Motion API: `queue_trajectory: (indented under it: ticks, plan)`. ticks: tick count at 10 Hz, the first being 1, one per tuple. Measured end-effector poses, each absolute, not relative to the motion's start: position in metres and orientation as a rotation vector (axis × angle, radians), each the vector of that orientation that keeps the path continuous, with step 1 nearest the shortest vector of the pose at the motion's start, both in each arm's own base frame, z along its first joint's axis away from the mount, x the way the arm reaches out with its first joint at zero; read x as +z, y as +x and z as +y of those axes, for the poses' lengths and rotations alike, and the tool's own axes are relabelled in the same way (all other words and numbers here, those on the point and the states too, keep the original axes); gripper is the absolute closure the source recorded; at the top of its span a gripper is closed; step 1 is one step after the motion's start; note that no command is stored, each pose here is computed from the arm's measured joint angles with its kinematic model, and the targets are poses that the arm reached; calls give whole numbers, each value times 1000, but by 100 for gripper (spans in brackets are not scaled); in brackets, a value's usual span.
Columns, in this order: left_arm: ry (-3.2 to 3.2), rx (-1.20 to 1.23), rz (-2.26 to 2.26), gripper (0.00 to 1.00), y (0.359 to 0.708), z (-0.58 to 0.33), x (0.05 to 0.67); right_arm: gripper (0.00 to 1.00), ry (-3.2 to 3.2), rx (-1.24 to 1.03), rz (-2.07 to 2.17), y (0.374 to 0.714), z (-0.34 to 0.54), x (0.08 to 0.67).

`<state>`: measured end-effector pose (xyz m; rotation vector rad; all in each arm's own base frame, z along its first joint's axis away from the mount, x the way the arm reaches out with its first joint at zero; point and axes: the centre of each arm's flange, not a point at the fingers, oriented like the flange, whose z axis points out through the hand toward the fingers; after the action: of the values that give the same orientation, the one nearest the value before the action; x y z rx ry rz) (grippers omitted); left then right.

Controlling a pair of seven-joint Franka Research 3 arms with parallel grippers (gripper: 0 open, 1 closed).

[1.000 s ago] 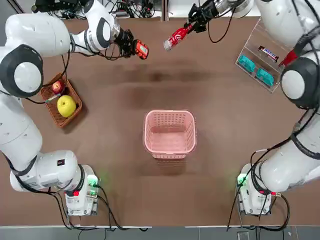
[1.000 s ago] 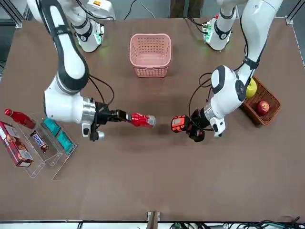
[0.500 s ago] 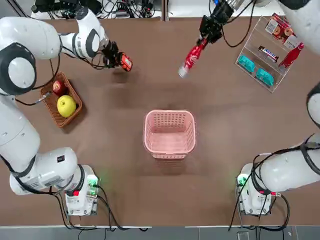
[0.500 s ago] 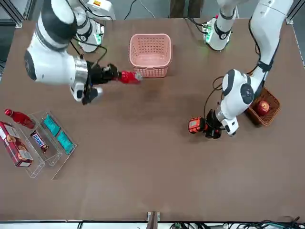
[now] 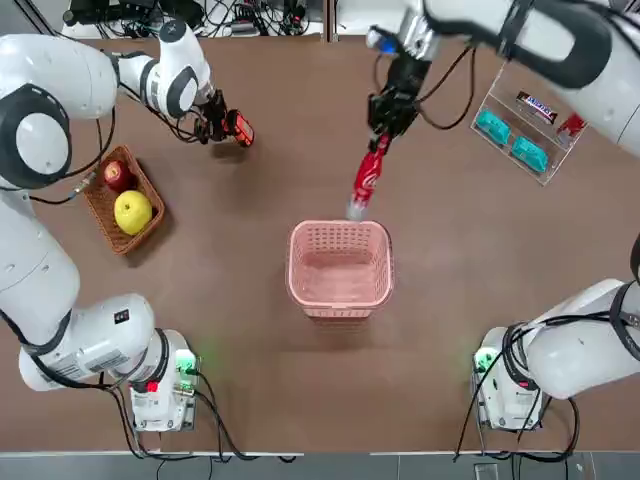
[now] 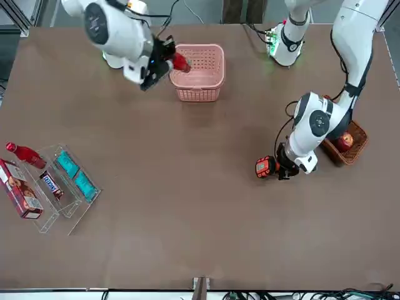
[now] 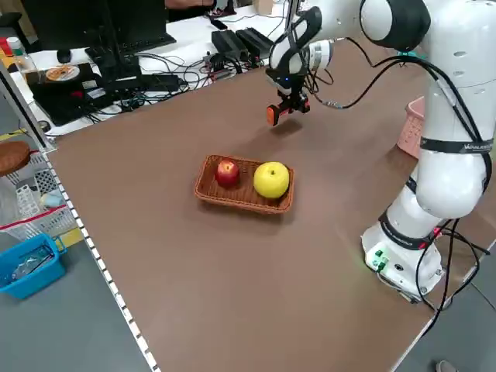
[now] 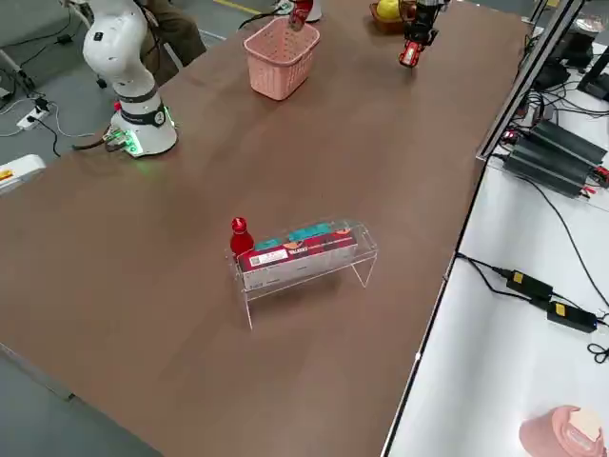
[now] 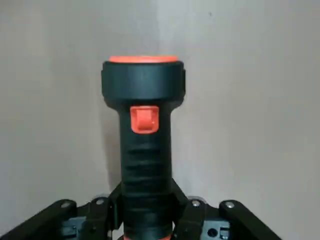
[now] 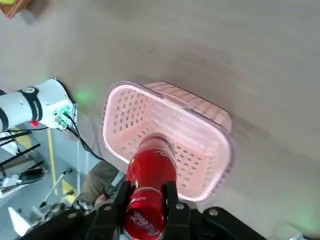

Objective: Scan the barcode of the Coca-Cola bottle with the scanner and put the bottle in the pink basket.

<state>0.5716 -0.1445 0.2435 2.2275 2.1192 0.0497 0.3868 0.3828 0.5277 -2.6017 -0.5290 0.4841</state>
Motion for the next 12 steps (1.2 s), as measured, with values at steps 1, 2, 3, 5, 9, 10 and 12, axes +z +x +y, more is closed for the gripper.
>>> queue_trajectory:
  ticks: [1,2,3,5,9,10,12]
  plan:
    - [2267,84,2111,67,569,-144,235,67,-2626,448,-572,369,405,526]
    - [2296,94,2100,67,568,-143,226,67,-2678,421,-601,350,424,521]
    - [2306,88,2097,67,567,-143,220,67,-2721,403,-627,333,439,514]
    - [2308,84,2096,67,567,-143,219,67,-2766,381,-669,311,454,487]
    - [2348,90,2051,39,568,-143,219,67,-2828,325,-668,289,459,427]
    - [2351,92,2046,26,568,-144,220,67,-2838,318,-668,291,459,421]
    - [2366,101,2026,1,568,-147,221,67,-2851,327,-656,291,460,413]
